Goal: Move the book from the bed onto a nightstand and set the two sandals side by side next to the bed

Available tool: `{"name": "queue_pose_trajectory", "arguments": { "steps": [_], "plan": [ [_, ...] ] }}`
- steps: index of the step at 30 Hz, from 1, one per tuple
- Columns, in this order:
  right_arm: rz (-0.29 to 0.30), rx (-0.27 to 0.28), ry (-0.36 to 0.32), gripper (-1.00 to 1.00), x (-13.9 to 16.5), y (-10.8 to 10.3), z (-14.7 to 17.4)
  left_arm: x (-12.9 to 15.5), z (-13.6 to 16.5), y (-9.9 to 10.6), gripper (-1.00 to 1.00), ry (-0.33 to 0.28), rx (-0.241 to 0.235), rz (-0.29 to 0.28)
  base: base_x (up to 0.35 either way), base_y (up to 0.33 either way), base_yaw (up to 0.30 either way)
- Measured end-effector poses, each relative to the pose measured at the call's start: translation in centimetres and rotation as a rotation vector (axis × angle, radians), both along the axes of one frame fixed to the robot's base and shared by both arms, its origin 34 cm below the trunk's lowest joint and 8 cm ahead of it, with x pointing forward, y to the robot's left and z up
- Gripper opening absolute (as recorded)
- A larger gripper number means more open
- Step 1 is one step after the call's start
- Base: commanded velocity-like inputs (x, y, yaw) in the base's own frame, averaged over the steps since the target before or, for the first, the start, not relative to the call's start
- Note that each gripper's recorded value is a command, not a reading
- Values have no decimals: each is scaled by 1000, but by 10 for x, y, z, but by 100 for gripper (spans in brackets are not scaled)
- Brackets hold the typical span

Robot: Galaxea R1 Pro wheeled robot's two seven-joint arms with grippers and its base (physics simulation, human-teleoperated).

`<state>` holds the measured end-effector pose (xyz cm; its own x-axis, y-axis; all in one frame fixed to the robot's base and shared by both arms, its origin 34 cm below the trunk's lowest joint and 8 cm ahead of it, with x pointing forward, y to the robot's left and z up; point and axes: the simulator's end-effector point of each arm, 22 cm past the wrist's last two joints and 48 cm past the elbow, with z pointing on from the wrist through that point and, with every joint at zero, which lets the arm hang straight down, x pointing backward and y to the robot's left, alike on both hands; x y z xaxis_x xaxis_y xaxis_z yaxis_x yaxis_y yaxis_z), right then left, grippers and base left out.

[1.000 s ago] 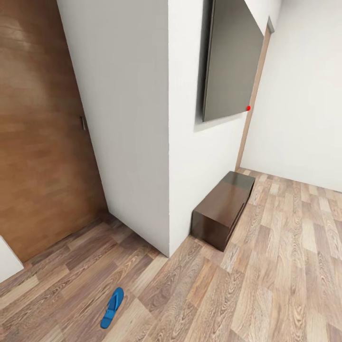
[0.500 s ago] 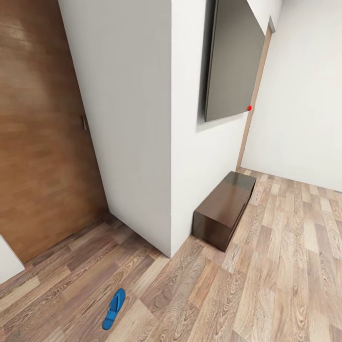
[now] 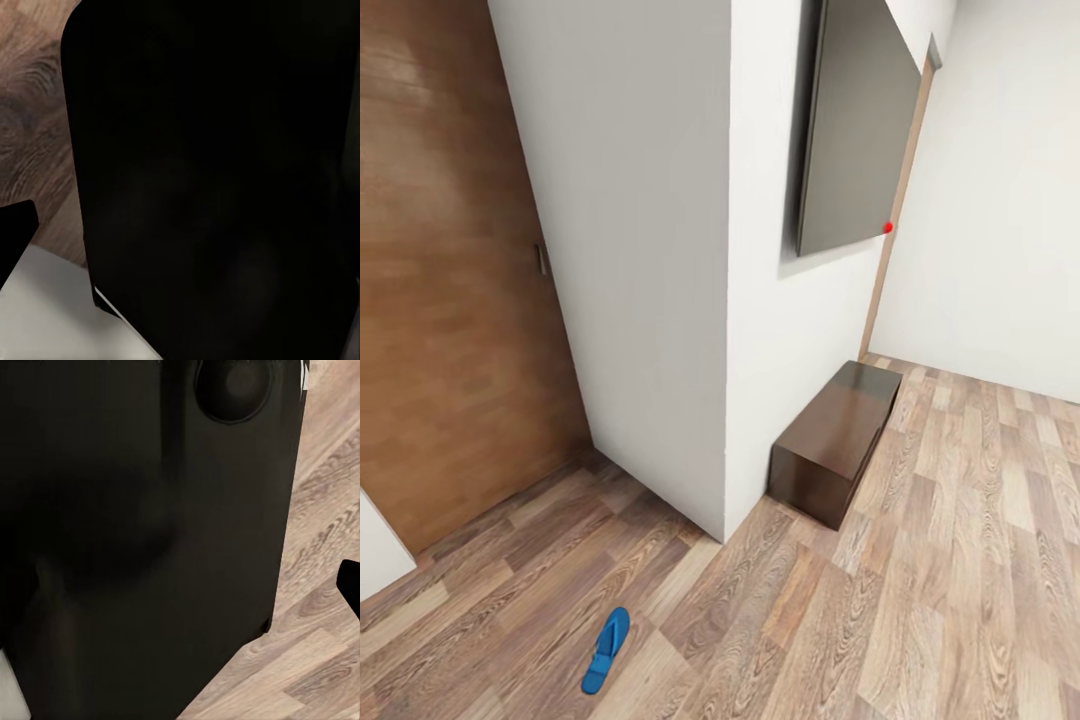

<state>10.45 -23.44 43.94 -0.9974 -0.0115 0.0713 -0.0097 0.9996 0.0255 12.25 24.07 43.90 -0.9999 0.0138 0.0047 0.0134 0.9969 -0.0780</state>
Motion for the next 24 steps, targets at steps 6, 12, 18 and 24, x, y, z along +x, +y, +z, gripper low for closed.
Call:
{"name": "queue_pose_trajectory", "arguments": {
  "steps": [6,12,18,24],
  "plan": [
    [-1,0,0,100,0,0,0,0,0,0,100,0,0,0,0,46,1],
    [0,2,3,100,-1,1,0,-1,0,0,100,2,0,0,32,133,62],
    [1,5,7,100,-3,4,0,-3,0,0,100,8,0,0,26,99,99],
    [1,6,7,100,-3,5,0,-4,0,0,100,10,0,0,7,50,32]
  ]
}}
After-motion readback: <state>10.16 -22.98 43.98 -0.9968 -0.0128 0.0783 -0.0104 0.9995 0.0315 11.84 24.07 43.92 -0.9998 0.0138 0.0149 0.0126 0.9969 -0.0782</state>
